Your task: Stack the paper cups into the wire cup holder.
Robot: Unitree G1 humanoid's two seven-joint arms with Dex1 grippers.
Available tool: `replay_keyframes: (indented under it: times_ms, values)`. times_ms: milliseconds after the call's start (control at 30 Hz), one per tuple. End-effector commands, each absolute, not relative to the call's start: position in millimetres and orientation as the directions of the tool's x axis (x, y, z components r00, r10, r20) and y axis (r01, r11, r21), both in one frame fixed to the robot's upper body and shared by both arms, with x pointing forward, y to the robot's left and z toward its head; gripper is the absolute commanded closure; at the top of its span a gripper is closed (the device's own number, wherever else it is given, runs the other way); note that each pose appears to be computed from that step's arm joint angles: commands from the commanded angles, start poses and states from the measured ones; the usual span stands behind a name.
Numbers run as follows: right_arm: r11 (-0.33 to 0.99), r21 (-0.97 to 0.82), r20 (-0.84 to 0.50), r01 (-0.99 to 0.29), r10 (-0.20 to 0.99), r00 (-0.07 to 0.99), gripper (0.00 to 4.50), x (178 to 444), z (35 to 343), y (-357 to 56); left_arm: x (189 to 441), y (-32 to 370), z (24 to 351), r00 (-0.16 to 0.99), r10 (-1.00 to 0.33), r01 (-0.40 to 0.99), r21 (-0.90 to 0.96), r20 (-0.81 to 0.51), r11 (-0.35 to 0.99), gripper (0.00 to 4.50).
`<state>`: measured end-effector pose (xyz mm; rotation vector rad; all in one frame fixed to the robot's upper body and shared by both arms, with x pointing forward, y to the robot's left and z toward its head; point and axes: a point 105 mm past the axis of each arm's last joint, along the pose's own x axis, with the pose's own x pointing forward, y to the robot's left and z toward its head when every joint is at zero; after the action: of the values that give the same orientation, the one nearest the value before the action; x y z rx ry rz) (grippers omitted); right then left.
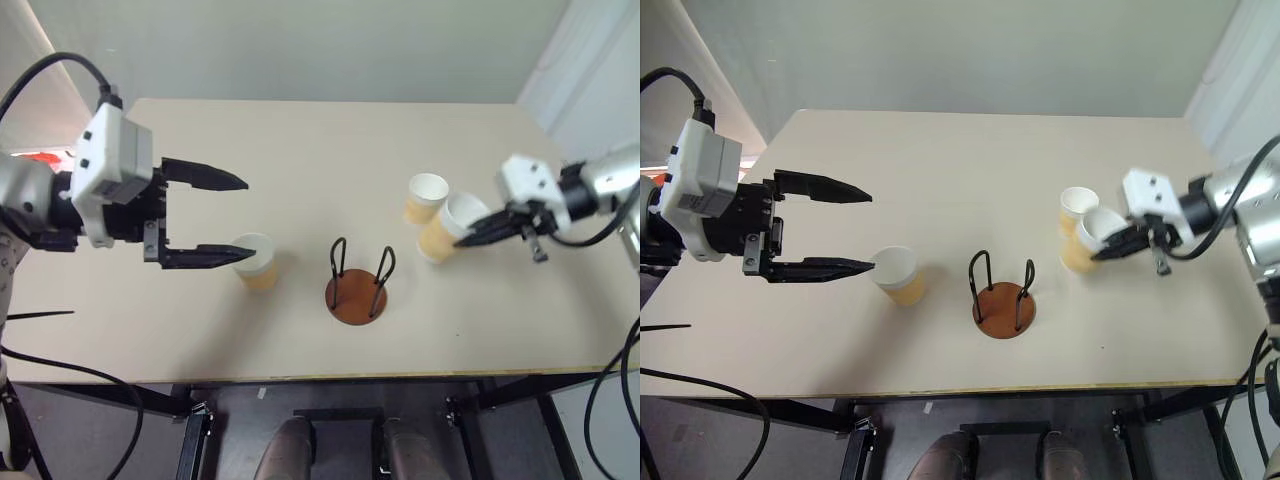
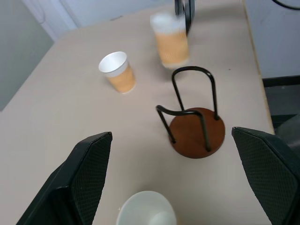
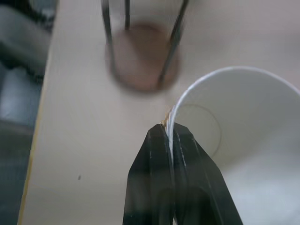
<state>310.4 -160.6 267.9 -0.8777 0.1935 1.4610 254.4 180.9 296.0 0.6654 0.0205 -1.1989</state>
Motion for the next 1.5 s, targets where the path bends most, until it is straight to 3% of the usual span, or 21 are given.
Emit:
replay_keyframes:
  times_ms: [33,133,267,433,733,833,967,1100,1133,1200,1300,1367,1500]
  values:
    - [-0.256,-0.499,-0.527,-0.828,0.848,0.055,4.48,290,313,-128,252,182,303,0.407,-0.846,0.839,0.507,-0.345,0.197,0.0]
    - [-0.364,-0.506,-0.537,-0.782,0.843,-0.045,4.48,282,318,-102,253,182,302,0.407,-0.845,0.839,0.508,-0.348,0.195,0.0]
    - [-0.486,-0.441,-0.617,-0.754,0.775,-0.139,4.48,278,288,-83,253,179,300,0.407,-0.842,0.838,0.512,-0.353,0.19,0.0]
    - [-0.523,-0.398,-0.682,-0.754,0.718,-0.138,4.48,287,257,-84,249,180,296,0.418,-0.834,0.838,0.508,-0.36,0.2,0.0]
    - [-0.544,-0.423,-0.703,-0.725,0.701,-0.116,4.48,294,249,-79,247,179,295,0.423,-0.829,0.838,0.506,-0.365,0.205,0.0]
    - [-0.549,-0.423,-0.707,-0.721,0.698,-0.117,3.86,293,249,-78,247,179,295,0.425,-0.828,0.837,0.507,-0.367,0.205,0.0]
    - [-0.552,-0.435,-0.702,-0.711,0.703,-0.116,2.51,291,253,-76,249,179,294,0.434,-0.822,0.834,0.51,-0.368,0.212,0.0]
    - [-0.522,-0.474,-0.671,-0.709,0.736,-0.092,1.13,293,265,-75,270,186,296,0.542,-0.77,0.775,0.555,-0.337,0.302,0.0]
    - [-0.501,-0.491,-0.654,-0.713,0.753,-0.079,0.78,297,270,-74,275,186,298,0.56,-0.764,0.76,0.566,-0.32,0.321,0.0]
    - [-0.343,-0.565,-0.572,-0.751,0.818,0.057,0.1,326,287,-73,286,184,301,0.597,-0.749,0.727,0.589,-0.287,0.353,0.0]
    - [-0.124,-0.627,-0.487,-0.769,0.833,0.263,0.1,371,296,-82,298,181,298,0.62,-0.732,0.709,0.601,-0.283,0.369,0.0]
    - [0.002,-0.651,-0.493,-0.759,0.759,0.425,0.1,402,286,-104,311,174,300,0.648,-0.725,0.674,0.619,-0.232,0.404,0.0]
    - [0.081,-0.65,-0.544,-0.756,0.645,0.537,0.1,426,266,-133,324,164,302,0.672,-0.716,0.654,0.607,-0.19,0.452,0.0]
